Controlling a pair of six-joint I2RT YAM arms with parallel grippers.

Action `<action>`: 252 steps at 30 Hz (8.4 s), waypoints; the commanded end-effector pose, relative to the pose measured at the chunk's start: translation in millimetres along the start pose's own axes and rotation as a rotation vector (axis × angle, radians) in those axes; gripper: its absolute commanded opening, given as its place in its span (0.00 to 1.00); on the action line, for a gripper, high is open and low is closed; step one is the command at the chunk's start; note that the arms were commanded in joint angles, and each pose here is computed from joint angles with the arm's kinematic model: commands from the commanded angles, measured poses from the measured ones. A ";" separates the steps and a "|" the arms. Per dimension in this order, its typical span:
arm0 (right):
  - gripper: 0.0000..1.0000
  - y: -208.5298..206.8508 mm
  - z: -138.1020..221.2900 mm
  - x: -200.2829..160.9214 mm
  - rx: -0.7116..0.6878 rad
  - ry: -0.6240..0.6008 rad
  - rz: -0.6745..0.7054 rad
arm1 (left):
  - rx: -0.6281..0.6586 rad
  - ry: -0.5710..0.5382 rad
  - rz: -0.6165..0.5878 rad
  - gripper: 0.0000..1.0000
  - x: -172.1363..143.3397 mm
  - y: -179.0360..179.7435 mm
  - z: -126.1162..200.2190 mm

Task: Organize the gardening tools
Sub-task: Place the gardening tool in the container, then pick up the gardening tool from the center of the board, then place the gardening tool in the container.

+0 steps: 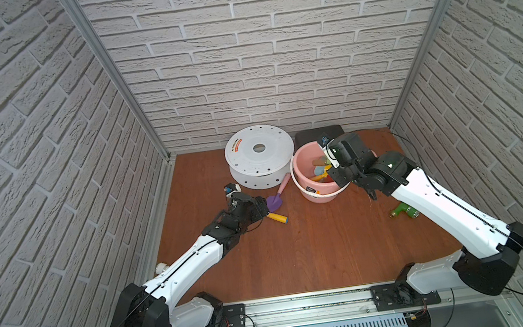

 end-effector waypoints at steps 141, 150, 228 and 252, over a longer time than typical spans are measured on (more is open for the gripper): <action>0.45 114.1 -47.8 63.6 0.839 -0.500 -0.583 | -0.365 -0.252 -0.660 0.00 -42.5 -47.9 43.2; 0.33 120.3 -58.5 68.9 0.929 -0.539 -0.687 | -0.447 -0.252 -0.624 0.00 -42.9 -49.5 55.9; 1.00 -55.5 -40.6 -25.3 0.325 -0.546 -0.774 | -0.225 -0.250 -0.525 0.98 -30.3 -30.5 37.2; 1.00 36.5 -11.4 -78.3 0.473 -0.662 -0.763 | 0.024 -0.075 -0.214 0.55 -5.9 -63.3 -110.0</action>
Point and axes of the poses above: each gripper's point midway between its finger pads, its own z axis back along the fingers, its own y axis along the line the jaws close on, x = y × z, the point moved 7 cm from there along z, back along the fingers, and after that the axes turned 12 degrees about z, right-handed, at the moved point
